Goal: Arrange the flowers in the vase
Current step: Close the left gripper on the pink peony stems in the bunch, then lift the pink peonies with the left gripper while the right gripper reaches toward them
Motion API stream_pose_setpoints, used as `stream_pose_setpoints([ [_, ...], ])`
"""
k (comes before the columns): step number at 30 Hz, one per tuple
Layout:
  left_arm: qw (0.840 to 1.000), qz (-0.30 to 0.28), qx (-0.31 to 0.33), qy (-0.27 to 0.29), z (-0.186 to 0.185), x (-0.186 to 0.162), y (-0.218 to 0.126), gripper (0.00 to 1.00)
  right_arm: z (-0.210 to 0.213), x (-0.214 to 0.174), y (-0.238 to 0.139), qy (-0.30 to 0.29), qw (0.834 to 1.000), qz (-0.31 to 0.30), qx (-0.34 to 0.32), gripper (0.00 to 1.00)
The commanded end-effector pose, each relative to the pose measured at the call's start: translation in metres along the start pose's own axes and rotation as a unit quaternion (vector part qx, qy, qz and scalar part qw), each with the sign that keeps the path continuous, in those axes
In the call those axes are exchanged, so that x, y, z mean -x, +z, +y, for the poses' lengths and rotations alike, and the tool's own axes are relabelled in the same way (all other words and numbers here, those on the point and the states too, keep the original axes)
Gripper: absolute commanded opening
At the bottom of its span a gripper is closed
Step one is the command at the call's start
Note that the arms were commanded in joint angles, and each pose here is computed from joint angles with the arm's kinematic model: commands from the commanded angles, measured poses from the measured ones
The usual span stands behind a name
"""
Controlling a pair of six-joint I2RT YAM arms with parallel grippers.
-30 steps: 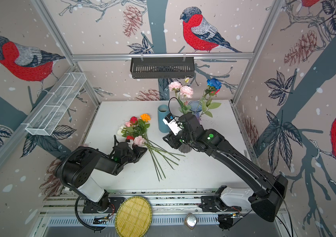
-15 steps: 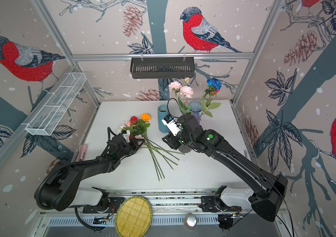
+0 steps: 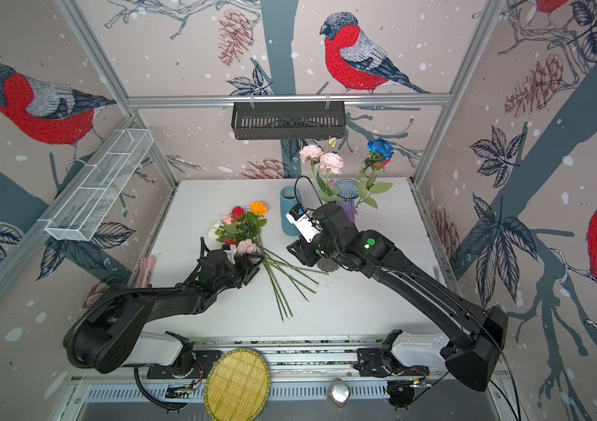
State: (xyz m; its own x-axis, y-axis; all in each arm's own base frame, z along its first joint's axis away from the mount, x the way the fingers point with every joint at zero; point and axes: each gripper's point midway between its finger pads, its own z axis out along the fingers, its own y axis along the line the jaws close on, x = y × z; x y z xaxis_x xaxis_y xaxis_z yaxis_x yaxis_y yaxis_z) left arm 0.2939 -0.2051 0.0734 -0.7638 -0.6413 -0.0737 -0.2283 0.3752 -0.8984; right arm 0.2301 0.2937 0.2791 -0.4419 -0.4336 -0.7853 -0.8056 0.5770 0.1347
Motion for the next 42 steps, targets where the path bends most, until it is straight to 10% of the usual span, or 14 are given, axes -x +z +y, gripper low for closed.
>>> stream_pose_setpoints([
  [1,0.998,-0.039,-0.041,-0.022,-0.018,0.015,0.004,0.52,0.0,0.002,0.0,-0.006,1.0,-0.005,-0.001,0.55],
  [16,0.995,-0.063,-0.026,-0.079,0.031,0.031,0.019,0.42,-0.002,-0.001,-0.002,-0.015,1.0,0.001,-0.009,0.55],
  [26,0.993,-0.069,-0.057,-0.072,0.029,0.039,0.012,0.0,-0.003,-0.003,-0.004,-0.015,1.0,0.005,-0.013,0.54],
  [42,0.979,-0.096,-0.115,0.141,-0.094,0.059,-0.028,0.0,0.001,-0.001,-0.007,-0.026,0.999,0.0,-0.024,0.53],
])
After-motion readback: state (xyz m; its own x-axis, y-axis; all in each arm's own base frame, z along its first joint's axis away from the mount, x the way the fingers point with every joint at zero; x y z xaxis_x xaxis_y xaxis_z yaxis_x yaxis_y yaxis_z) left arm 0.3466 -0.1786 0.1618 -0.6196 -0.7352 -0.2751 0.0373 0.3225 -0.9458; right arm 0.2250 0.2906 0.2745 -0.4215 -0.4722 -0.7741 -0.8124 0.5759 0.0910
